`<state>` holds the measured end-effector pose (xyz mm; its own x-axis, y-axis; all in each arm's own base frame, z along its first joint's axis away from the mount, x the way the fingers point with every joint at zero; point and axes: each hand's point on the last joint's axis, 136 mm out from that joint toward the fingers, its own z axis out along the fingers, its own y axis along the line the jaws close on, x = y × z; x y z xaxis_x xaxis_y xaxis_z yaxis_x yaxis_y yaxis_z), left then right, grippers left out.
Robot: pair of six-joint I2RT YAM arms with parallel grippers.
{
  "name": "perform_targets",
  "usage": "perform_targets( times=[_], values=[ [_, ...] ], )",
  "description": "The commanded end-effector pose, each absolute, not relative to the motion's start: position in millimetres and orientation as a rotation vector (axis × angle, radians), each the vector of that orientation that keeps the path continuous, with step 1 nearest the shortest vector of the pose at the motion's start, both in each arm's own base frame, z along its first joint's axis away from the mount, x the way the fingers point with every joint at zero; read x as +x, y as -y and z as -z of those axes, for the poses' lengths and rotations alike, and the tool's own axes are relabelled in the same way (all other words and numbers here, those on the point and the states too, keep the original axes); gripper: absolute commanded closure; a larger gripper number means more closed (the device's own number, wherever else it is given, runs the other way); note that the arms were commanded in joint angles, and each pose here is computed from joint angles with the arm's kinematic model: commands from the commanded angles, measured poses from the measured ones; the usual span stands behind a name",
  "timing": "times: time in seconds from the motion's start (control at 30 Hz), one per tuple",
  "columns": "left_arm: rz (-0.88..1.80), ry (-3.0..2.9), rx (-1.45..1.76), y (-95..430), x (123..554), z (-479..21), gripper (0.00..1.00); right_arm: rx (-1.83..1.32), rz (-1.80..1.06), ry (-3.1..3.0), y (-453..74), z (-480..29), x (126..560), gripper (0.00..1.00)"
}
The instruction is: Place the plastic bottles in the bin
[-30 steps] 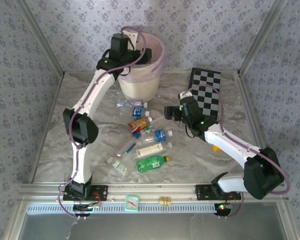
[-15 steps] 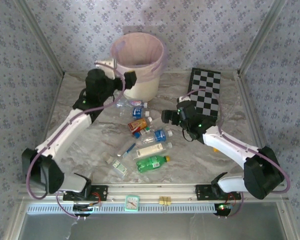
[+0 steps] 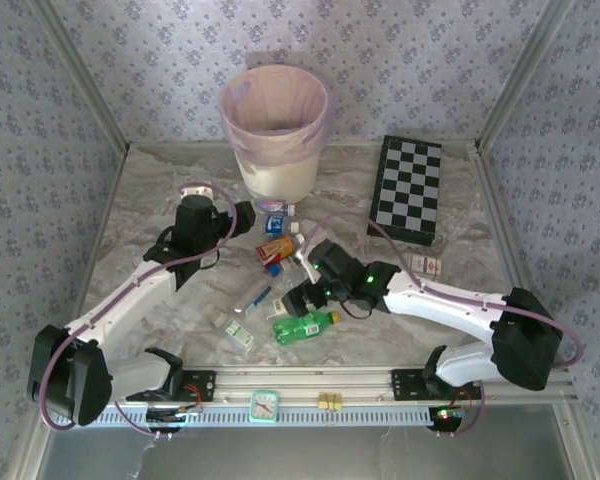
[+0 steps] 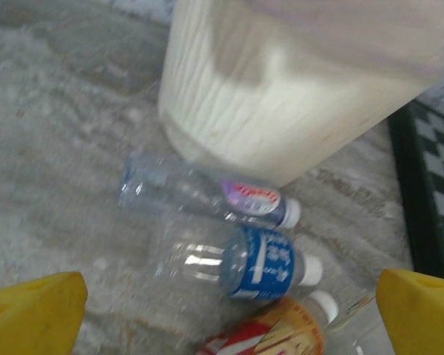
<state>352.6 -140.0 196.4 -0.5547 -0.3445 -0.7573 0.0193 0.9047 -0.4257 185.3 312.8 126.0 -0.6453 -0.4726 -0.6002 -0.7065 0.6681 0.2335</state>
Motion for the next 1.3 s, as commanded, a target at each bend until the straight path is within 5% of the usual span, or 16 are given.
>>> perform_targets(
  times=[0.0,0.53,1.27],
  values=[
    [0.485,-2.112,-0.361,126,347,-190,0.00,-1.069,-0.557,-2.420,-312,-120,156,0.00],
    [0.477,-2.112,-0.397,120,349,-183,0.00,-1.446,-0.257,-2.333,-313,-82,133,0.02],
    [0.461,-2.128,-0.433,113,353,-173,0.00,-1.667,-0.046,-2.247,-325,-37,134,0.20]
  ],
)
